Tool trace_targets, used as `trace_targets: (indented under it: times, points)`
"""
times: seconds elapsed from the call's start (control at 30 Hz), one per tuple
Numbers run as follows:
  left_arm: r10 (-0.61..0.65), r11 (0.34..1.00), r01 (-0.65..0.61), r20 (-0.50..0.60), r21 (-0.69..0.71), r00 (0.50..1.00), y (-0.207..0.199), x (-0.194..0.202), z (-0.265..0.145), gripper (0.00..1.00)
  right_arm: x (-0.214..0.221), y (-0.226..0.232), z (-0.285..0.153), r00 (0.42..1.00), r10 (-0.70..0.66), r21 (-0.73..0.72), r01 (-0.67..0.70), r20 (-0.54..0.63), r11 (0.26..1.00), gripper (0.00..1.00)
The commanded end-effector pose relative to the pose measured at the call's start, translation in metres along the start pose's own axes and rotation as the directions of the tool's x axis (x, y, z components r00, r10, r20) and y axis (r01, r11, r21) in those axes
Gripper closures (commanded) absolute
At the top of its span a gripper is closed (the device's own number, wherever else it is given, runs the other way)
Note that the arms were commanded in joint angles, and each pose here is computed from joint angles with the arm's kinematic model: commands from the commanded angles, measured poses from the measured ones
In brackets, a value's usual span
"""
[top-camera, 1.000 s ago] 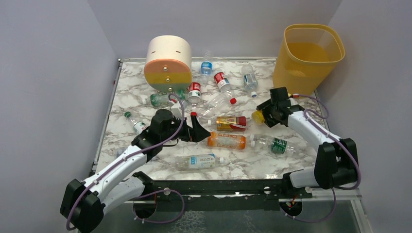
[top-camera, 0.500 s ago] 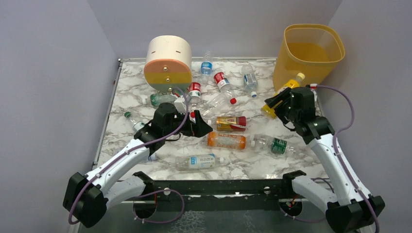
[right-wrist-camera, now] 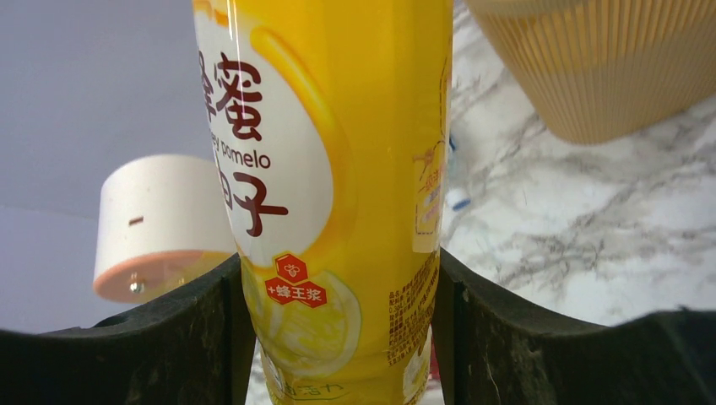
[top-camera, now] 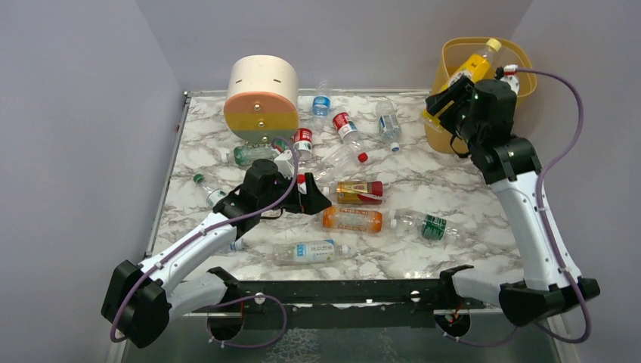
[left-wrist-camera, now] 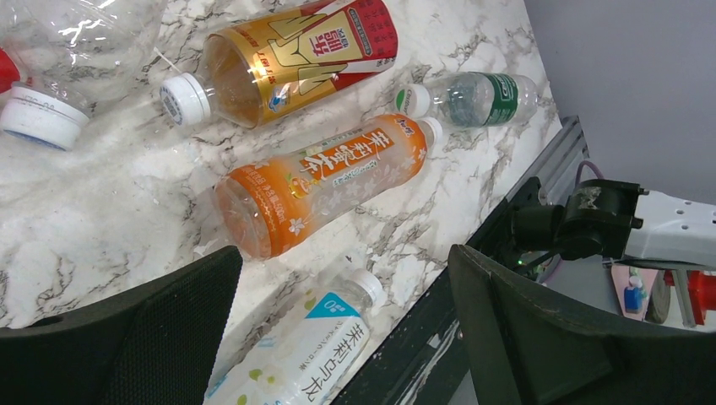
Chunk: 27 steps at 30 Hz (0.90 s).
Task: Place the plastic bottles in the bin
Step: Place the plastic bottle in the trash bin.
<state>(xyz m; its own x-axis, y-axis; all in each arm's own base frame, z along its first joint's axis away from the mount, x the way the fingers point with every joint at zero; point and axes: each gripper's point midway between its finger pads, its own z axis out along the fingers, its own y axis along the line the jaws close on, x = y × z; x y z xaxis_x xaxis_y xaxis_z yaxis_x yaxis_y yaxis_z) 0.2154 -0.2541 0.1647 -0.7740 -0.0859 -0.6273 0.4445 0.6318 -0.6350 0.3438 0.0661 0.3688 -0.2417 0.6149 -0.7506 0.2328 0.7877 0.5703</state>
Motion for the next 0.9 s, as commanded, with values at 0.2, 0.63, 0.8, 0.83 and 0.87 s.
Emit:
trace_targets:
  times: [0.2, 0.63, 0.8, 0.83, 0.87]
  points:
    - [0.037, 0.999, -0.039, 0.079, 0.019, 0.996, -0.015, -0.019, -0.014, 0.01, -0.087, 0.021, 0.058, 0.973, -0.088, 0.080, 0.073, 0.213, 0.994, 0.41]
    - [0.051, 0.999, -0.052, 0.047, 0.011, 0.998, -0.011, -0.012, -0.011, 0.01, -0.154, -0.003, 0.155, 0.947, -0.037, 0.116, -0.001, 0.320, 0.993, 0.43]
    - [0.056, 0.998, -0.056, 0.053, -0.012, 0.997, -0.007, -0.012, -0.013, 0.01, -0.159, -0.037, 0.185, 0.963, 0.007, 0.143, -0.047, 0.268, 0.989, 0.43]
    - [0.058, 0.998, -0.057, 0.053, -0.015, 0.997, -0.006, -0.012, -0.014, 0.01, -0.157, -0.042, 0.190, 0.966, 0.009, 0.154, -0.050, 0.258, 0.987, 0.43]
    - [0.058, 0.998, -0.057, 0.053, -0.016, 0.997, -0.006, -0.013, -0.013, 0.01, -0.156, -0.045, 0.193, 0.968, 0.007, 0.158, -0.048, 0.249, 0.986, 0.43]
